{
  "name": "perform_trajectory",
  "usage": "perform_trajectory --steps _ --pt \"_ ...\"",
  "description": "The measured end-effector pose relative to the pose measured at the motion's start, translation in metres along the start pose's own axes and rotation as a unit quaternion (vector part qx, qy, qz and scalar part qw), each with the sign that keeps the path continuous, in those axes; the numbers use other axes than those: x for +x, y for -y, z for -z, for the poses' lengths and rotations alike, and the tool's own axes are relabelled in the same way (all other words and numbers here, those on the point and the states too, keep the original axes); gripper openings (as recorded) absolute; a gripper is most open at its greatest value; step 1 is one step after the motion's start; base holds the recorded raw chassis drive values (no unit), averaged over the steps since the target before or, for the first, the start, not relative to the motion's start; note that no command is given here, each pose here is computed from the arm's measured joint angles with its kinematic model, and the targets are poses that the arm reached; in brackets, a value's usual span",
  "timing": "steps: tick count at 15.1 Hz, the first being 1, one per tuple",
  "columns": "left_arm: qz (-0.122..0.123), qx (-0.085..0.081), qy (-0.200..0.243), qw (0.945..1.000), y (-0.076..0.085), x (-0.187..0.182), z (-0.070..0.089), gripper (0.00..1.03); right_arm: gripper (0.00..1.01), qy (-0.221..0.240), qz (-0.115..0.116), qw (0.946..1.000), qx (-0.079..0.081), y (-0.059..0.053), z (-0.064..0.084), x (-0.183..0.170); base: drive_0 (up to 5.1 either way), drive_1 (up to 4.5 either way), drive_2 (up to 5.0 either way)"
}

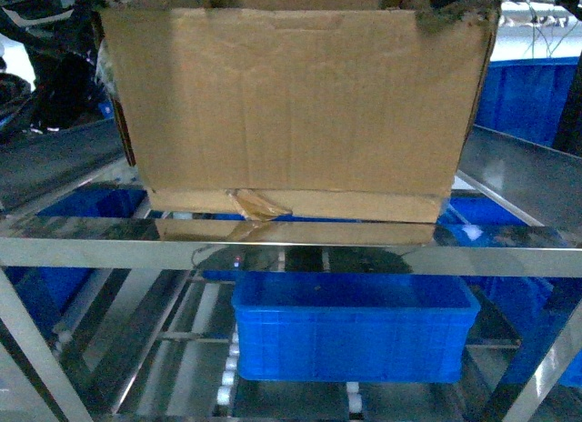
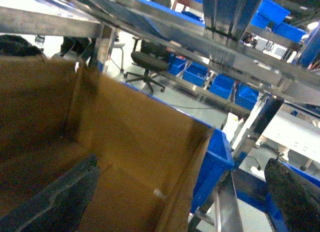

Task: Sort boxes to right shelf from conveyor

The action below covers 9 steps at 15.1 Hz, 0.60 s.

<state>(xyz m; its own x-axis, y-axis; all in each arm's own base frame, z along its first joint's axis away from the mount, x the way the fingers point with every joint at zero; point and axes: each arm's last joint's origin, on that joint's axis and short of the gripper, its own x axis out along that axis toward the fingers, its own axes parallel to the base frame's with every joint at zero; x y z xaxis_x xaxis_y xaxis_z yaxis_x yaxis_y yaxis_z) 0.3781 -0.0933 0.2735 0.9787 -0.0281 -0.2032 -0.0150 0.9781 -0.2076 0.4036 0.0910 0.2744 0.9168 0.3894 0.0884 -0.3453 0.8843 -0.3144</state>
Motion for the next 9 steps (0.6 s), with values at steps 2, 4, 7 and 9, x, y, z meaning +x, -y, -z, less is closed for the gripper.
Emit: perform_trajectory --steps 2,4,7,9 --pt "0.004 -0.001 0.003 1.0 -0.001 -0.006 -0.002 0.98 0.98 0.009 -0.003 0.9999 0.014 -0.001 -0.001 -0.001 0.0 0.0 0.0" --pt "-0.002 0.0 0.002 1.0 -0.002 -0.022 -0.012 0.98 0.98 -0.023 -0.013 0.9993 0.026 -0.008 0.002 -0.005 0.0 0.0 0.0" --pt "-0.016 -0.008 -0.033 0.9993 -0.013 -0.053 -0.01 0.98 0.98 -0.048 -0.015 0.9978 0.043 -0.015 -0.015 -0.032 0.0 0.0 0.0" --pt "-0.022 -0.022 -0.067 0.9973 -0.029 -0.074 0.008 0.98 0.98 -0.089 -0.006 0.9948 0.049 -0.018 -0.018 -0.058 0.0 0.0 0.0"
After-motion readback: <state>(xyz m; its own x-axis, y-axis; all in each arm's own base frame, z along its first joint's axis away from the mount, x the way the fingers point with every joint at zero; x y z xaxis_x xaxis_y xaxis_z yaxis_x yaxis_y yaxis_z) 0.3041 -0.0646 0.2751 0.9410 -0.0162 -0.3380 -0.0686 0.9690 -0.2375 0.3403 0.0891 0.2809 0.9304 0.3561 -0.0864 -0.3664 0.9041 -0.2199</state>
